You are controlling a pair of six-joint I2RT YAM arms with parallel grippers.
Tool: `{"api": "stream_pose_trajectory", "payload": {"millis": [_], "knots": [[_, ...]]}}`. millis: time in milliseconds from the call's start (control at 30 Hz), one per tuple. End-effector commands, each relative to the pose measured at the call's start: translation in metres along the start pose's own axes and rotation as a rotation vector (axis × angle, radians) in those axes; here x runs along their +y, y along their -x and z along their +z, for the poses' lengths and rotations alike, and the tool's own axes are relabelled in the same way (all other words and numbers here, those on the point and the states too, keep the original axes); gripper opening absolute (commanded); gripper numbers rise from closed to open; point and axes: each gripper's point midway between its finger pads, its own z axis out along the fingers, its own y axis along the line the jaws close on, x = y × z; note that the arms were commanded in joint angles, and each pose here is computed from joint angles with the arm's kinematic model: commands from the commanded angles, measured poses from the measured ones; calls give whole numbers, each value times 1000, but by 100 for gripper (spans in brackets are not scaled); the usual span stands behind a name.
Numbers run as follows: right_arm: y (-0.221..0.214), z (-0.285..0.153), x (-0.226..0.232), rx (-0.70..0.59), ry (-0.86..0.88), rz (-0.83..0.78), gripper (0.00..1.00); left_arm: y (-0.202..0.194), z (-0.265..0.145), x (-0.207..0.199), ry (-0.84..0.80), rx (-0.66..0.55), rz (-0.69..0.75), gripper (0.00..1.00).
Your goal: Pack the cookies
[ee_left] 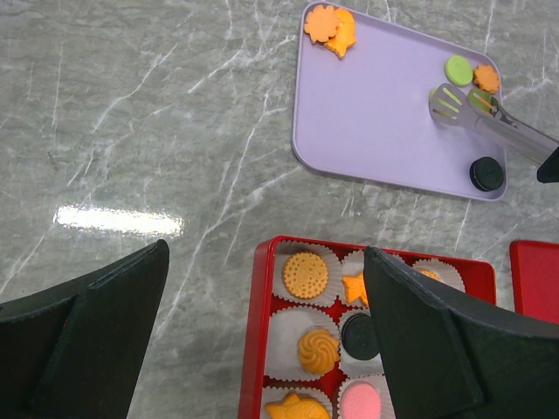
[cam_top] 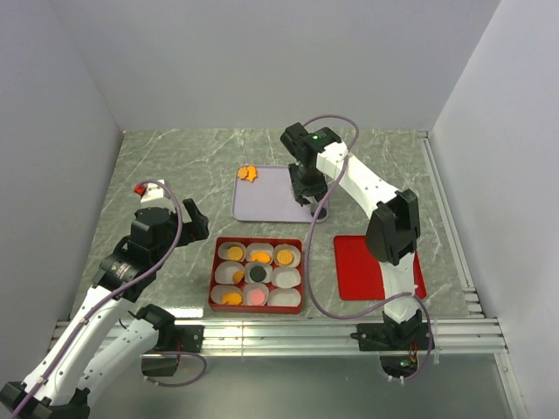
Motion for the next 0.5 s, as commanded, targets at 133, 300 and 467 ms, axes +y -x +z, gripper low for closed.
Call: {"api": "stream_pose_trajectory", "payload": {"millis": [133,300,467], "knots": [[13,-4,1,-29,9,-4,50,9,-1,-2,0,-33,-7,99],[11,0,2,-15,11,-11,49,10,-2,0,6,-35,-11,99],[10,0,2,-12,15,-11,44,11,-2,0,10,-40,-11,99]]}}
